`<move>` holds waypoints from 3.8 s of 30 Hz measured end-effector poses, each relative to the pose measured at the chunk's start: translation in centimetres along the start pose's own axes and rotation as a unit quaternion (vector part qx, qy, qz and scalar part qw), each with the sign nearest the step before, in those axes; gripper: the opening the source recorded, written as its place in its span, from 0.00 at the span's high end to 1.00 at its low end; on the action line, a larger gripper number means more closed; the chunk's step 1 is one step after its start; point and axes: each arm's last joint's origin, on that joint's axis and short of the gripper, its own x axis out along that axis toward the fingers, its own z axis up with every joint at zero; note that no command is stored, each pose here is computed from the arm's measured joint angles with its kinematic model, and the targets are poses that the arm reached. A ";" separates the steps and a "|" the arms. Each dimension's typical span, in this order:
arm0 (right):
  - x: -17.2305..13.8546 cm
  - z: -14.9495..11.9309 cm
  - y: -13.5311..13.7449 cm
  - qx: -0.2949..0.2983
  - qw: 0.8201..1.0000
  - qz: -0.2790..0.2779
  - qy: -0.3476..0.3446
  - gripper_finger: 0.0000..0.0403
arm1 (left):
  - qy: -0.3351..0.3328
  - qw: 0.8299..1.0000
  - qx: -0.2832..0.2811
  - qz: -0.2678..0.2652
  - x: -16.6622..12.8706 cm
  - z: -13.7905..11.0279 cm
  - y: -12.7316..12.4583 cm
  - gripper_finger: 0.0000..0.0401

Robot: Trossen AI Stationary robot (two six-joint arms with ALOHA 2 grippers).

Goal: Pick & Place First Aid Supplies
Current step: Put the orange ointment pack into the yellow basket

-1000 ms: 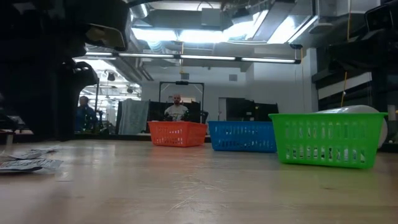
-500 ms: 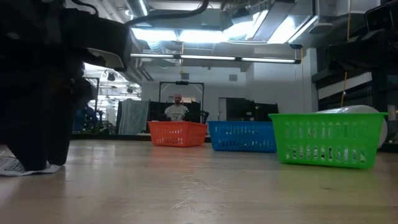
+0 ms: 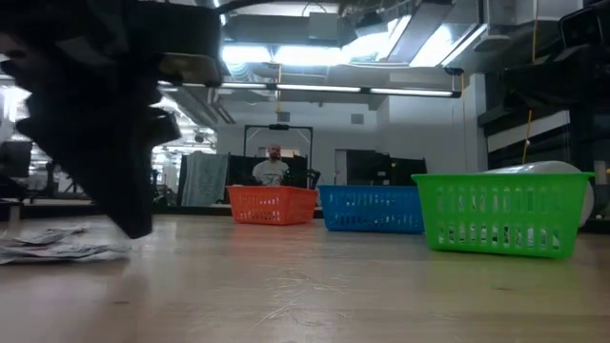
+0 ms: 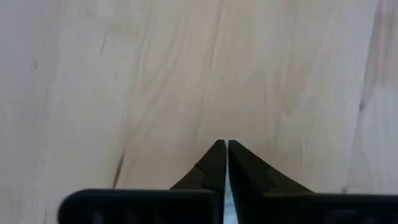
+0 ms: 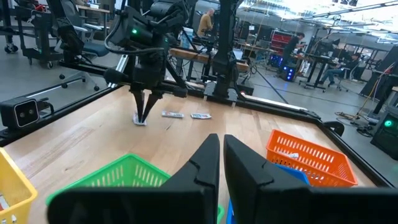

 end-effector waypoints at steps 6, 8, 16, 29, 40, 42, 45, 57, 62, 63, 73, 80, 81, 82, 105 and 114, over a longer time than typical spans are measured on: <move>0.0 0.0 0.0 0.000 1.000 0.000 0.000 0.94 | 0.019 0.999 -0.008 -0.024 0.1 0.5 0.5 0.98; 0.0 0.0 0.0 0.000 1.000 0.000 0.000 0.94 | 0.023 0.999 -0.012 -0.033 -0.1 0.7 0.6 0.96; 0.0 0.0 0.0 0.000 1.000 0.000 0.000 0.94 | 0.041 0.997 -0.018 -0.065 -0.8 0.9 0.7 0.83; 0.0 0.0 0.0 0.000 1.000 0.000 0.000 0.94 | 0.038 0.999 -0.024 -0.015 -0.2 0.5 1.0 0.58; 0.0 0.0 0.0 0.000 1.000 0.000 0.000 0.94 | 0.062 0.997 -0.005 -0.036 0.5 -0.2 0.3 0.61; 0.0 0.0 0.0 0.000 1.000 0.000 0.000 0.94 | 0.063 0.997 0.005 -0.038 0.4 -0.3 0.1 0.63; 0.0 0.0 0.0 0.000 1.000 0.000 0.000 0.94 | 0.061 0.998 0.007 -0.033 0.4 -0.4 0.1 0.67; 0.0 0.0 0.0 0.000 1.000 0.000 0.000 0.94 | 0.041 0.999 0.019 -0.013 0.4 -0.2 0.2 0.99; 0.0 0.0 0.0 0.000 1.000 0.000 0.000 0.94 | 0.017 0.999 0.039 -0.031 0.5 0.2 -0.1 0.99; 0.0 0.0 0.0 0.000 1.000 0.000 0.000 0.94 | 0.007 0.998 0.045 -0.038 0.5 0.5 -0.1 0.99; 0.0 0.0 0.0 0.000 1.000 0.000 0.000 0.94 | -0.132 0.981 0.107 -0.093 0.4 3.9 -0.5 0.99; 0.0 0.0 0.0 0.000 1.000 0.000 0.000 0.94 | -0.277 0.938 0.166 -0.128 -0.6 7.2 -0.4 0.99; 0.0 0.0 0.0 0.000 1.000 0.000 0.000 0.94 | -0.301 0.927 0.176 -0.135 -0.8 7.7 -0.4 0.99; 0.0 0.0 0.0 0.000 1.000 0.000 0.000 0.94 | -0.324 0.917 0.185 -0.141 -1.1 8.2 -0.3 0.99; 0.0 0.0 0.0 0.000 1.000 0.000 0.000 0.94 | -0.509 0.785 0.287 -0.203 -1.7 16.4 -2.4 0.99; 0.0 0.0 0.0 0.000 1.000 0.000 0.000 0.94 | -0.490 0.795 0.306 -0.183 2.2 20.4 -4.0 0.98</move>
